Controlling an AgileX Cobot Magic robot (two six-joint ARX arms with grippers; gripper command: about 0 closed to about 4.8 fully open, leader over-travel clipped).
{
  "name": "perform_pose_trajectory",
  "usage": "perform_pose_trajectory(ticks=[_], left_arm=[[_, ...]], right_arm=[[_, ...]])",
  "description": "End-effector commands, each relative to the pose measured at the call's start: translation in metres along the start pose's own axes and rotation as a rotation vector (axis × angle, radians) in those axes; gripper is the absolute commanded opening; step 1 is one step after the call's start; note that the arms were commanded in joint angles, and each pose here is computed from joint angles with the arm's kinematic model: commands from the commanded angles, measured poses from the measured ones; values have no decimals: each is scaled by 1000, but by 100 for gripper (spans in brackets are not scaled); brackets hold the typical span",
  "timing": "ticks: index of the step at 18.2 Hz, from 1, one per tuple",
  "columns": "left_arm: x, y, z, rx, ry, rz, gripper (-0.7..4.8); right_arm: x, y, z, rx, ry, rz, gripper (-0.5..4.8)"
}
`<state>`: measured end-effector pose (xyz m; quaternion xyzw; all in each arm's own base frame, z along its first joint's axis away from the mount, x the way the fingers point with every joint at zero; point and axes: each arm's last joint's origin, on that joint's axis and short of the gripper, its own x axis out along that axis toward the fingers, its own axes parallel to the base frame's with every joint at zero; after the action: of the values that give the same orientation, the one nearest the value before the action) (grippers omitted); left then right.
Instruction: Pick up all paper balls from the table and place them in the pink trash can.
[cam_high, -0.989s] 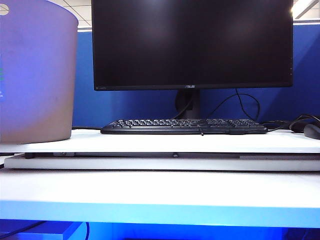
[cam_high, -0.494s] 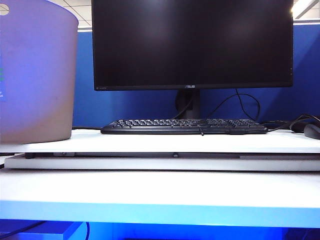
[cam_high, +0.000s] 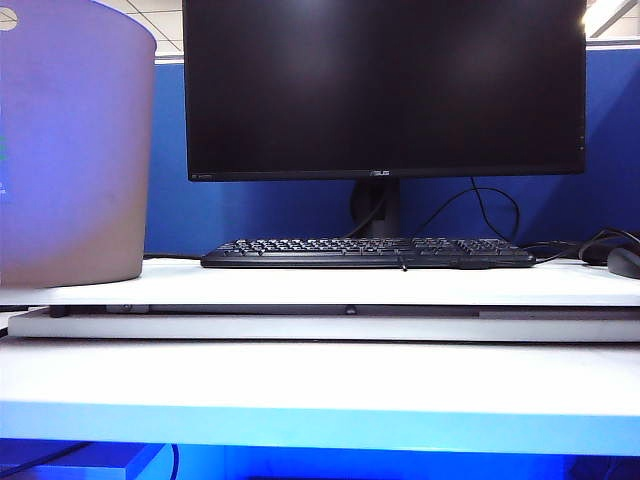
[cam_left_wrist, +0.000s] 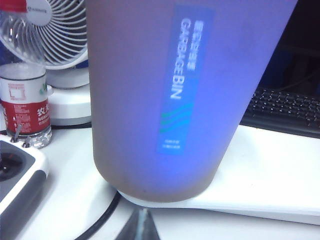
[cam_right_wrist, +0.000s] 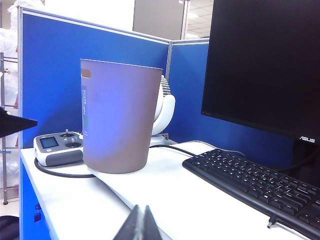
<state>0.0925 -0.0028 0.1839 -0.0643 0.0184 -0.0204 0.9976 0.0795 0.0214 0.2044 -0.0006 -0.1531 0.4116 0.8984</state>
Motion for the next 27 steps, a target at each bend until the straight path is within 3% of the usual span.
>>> perform_pose_trajectory(ticks=[1, 7, 11, 20, 24, 27], left_arm=[[1, 0, -5, -2, -19, -7, -4], [2, 1, -8, 51, -20, -6, -4], [6, 2, -22, 43, 6, -8, -4], [6, 2, -21, 55, -8, -17, -4], [5, -5, -21, 157, -6, -92, -4], [5, -6, -21, 156, -9, -100, -4]], right_arm=[[0, 0, 3, -10, -12, 1, -4], [0, 0, 2, 1, -2, 0, -4], [0, 0, 1, 10, 5, -2, -4], [0, 0, 1, 9, 5, -2, -4], [0, 0, 1, 9, 5, -2, -4], [0, 0, 1, 9, 5, -2, -4]])
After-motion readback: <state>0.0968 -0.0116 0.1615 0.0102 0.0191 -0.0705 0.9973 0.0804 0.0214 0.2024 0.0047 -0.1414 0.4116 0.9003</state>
